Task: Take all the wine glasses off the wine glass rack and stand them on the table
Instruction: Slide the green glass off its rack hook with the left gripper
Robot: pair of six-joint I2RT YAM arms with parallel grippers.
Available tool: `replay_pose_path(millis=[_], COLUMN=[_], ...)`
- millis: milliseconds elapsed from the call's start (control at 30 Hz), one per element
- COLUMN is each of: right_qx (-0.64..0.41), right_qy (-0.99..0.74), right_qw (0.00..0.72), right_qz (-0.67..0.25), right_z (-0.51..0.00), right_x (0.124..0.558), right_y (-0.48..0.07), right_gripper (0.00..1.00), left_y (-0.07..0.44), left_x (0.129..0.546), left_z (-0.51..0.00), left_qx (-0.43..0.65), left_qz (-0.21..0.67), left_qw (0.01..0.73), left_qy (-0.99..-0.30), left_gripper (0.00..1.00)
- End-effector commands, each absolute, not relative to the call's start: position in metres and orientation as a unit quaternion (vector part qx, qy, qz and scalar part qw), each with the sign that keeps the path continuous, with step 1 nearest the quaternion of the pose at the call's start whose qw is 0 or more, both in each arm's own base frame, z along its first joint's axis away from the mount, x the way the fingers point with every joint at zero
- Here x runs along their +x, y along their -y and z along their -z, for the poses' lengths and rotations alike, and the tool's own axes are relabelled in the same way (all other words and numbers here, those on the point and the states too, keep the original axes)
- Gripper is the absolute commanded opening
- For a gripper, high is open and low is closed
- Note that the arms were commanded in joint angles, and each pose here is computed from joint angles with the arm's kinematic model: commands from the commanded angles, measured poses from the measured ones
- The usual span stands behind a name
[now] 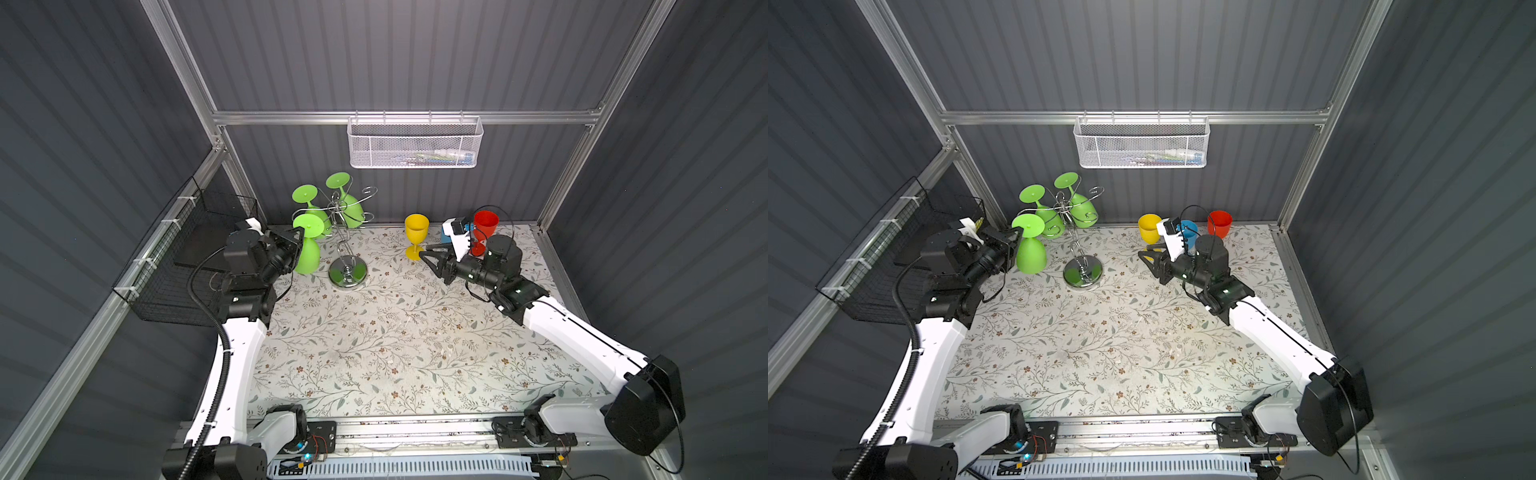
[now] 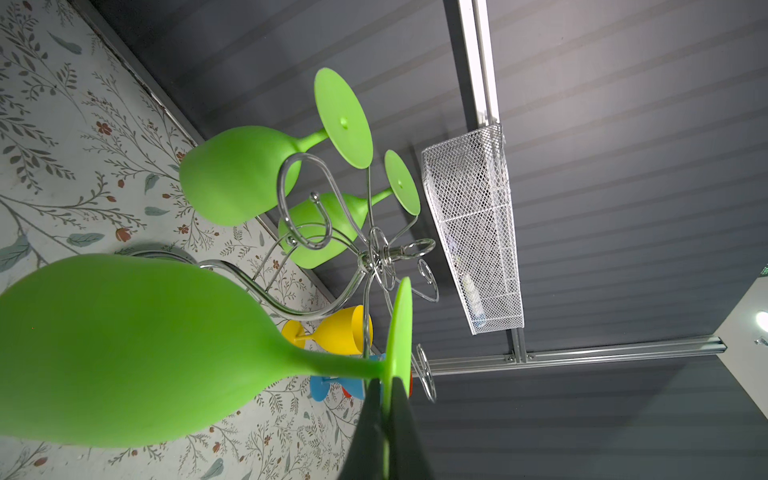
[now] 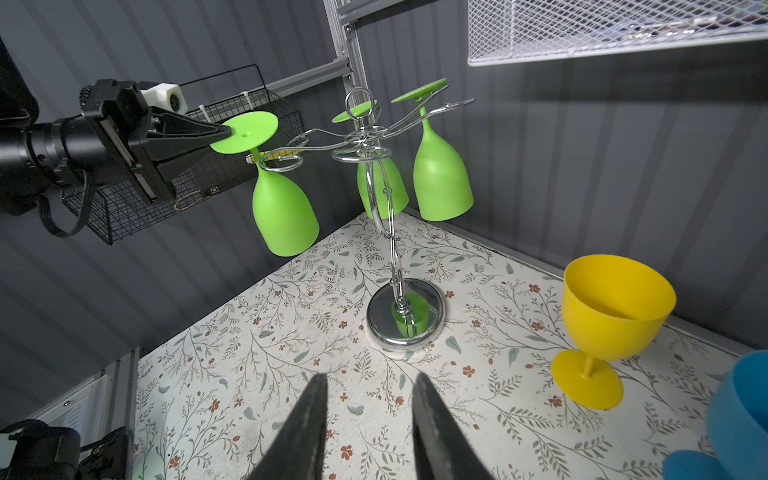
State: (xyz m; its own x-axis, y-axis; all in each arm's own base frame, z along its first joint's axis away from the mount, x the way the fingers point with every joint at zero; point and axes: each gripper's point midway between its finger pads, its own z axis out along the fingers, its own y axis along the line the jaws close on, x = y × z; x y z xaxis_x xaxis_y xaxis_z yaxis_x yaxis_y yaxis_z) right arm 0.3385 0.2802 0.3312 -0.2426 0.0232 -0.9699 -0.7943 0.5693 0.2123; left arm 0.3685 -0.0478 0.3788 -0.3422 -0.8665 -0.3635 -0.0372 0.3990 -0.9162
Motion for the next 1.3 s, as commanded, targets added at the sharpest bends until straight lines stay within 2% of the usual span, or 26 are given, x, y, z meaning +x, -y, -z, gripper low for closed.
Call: replay_pose_path(millis=[0, 500, 767, 933, 1267], right_qx=[-0.283, -0.258, -0.225, -0.178, -0.105], right_qy=[-0.689, -0.71, -0.729, -0.746, -0.785], right_qw=[0.545, 0.519, 0.525, 0.536, 0.505], right_qz=[-0.385, -0.401, -0.377, -0.354, -0.343], right_z=[-0.333, -0.328, -0.335, -0.346, -0.335], right_x=[0.336, 0.345, 0.354, 0.367, 0.379], right_y=[-0.286, -0.291, -0.281, -0.264, -0.242], right_gripper=[0.36, 0.4, 0.41, 0.42, 0.46], left_y=[0.055, 0.095, 0.115, 0.13, 0.154], left_x=[0.353, 0.318, 0.29, 0.277, 0.256], left_z=[-0.379, -0.391, -0.397, -0.381, -0.351], left_qx=[-0.305, -0.177, -0.094, -0.043, 0.033], left_qz=[0.443, 0.507, 0.535, 0.522, 0.493], left_qw=[0.469, 0.449, 0.446, 0.441, 0.446], left_qy=[-0.701, -0.714, -0.711, -0.729, -0.746], left_gripper=[0.0, 0.0, 0.0, 0.0, 0.0])
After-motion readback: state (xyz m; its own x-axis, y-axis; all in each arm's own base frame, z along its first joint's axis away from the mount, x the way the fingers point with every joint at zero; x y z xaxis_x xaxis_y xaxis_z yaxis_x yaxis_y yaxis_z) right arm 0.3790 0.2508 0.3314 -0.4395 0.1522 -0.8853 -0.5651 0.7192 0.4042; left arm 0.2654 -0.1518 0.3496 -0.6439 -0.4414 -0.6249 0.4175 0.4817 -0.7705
